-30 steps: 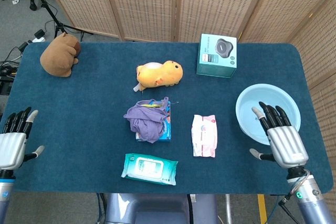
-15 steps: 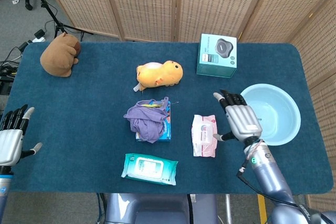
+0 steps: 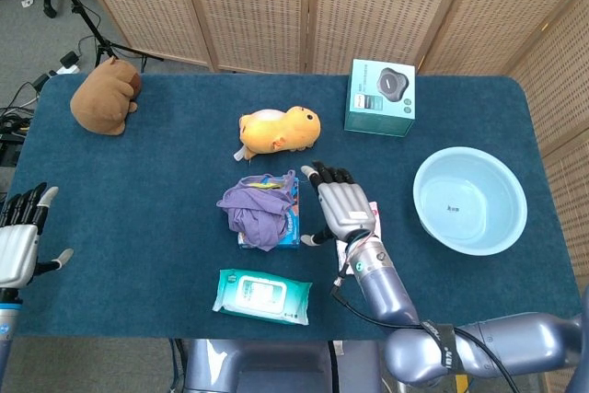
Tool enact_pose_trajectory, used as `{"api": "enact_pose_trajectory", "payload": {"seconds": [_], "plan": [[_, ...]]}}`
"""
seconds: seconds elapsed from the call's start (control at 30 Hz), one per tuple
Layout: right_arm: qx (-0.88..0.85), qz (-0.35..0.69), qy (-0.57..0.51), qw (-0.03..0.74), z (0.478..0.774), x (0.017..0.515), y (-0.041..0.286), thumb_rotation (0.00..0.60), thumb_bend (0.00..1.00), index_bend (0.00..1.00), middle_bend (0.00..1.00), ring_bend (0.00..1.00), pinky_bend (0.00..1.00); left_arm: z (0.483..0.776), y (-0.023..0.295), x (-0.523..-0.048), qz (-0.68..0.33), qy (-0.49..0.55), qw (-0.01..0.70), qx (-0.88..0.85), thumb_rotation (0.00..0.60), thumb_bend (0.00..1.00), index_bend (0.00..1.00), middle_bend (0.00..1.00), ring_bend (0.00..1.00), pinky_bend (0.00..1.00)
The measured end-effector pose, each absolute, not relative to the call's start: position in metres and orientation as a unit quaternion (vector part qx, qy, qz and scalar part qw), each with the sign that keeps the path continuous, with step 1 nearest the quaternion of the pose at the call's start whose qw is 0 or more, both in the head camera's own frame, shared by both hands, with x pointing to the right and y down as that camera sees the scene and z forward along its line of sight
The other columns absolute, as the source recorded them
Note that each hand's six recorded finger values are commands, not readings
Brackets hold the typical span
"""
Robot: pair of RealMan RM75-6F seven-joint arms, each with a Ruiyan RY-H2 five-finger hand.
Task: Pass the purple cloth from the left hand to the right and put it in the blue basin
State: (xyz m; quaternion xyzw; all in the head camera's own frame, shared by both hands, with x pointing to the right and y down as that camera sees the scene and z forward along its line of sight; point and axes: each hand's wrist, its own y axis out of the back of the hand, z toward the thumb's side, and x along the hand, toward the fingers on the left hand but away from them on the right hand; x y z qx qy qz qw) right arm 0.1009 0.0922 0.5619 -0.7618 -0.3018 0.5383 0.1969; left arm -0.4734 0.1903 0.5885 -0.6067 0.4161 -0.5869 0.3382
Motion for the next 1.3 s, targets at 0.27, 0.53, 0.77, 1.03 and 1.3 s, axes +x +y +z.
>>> {"api": "enact_pose_trajectory", "payload": {"seconds": [0.27, 0.53, 0.77, 1.03, 1.3], "plan": [[-0.773, 0.54, -0.274, 0.189, 0.593, 0.076, 0.095, 0.6, 0.0, 0.0, 0.0, 0.0, 0.0, 0.6, 0.19, -0.476, -0.596, 0.406, 0.324, -0.612, 0.6, 0.18, 0.0, 0.0, 0.0, 0.0], [-0.787, 0.53, -0.263, 0.178, 0.611, 0.054, 0.097, 0.6, 0.0, 0.0, 0.0, 0.0, 0.0, 0.609, 0.189, -0.476, -0.605, 0.396, 0.314, -0.615, 0.6, 0.18, 0.0, 0.0, 0.0, 0.0], [-0.792, 0.518, -0.267, 0.184, 0.618, 0.04, 0.093, 0.6, 0.0, 0.0, 0.0, 0.0, 0.0, 0.612, 0.19, -0.474, -0.606, 0.39, 0.314, -0.618, 0.6, 0.18, 0.0, 0.0, 0.0, 0.0], [-0.797, 0.505, -0.269, 0.193, 0.625, 0.031, 0.092, 0.6, 0.0, 0.0, 0.0, 0.0, 0.0, 0.616, 0.189, -0.475, -0.613, 0.385, 0.31, -0.617, 0.6, 0.18, 0.0, 0.0, 0.0, 0.0], [-0.81, 0.486, -0.275, 0.177, 0.634, 0.02, 0.092, 0.6, 0.0, 0.0, 0.0, 0.0, 0.0, 0.616, 0.19, -0.474, -0.612, 0.383, 0.307, -0.62, 0.6, 0.19, 0.0, 0.0, 0.0, 0.0]]}}
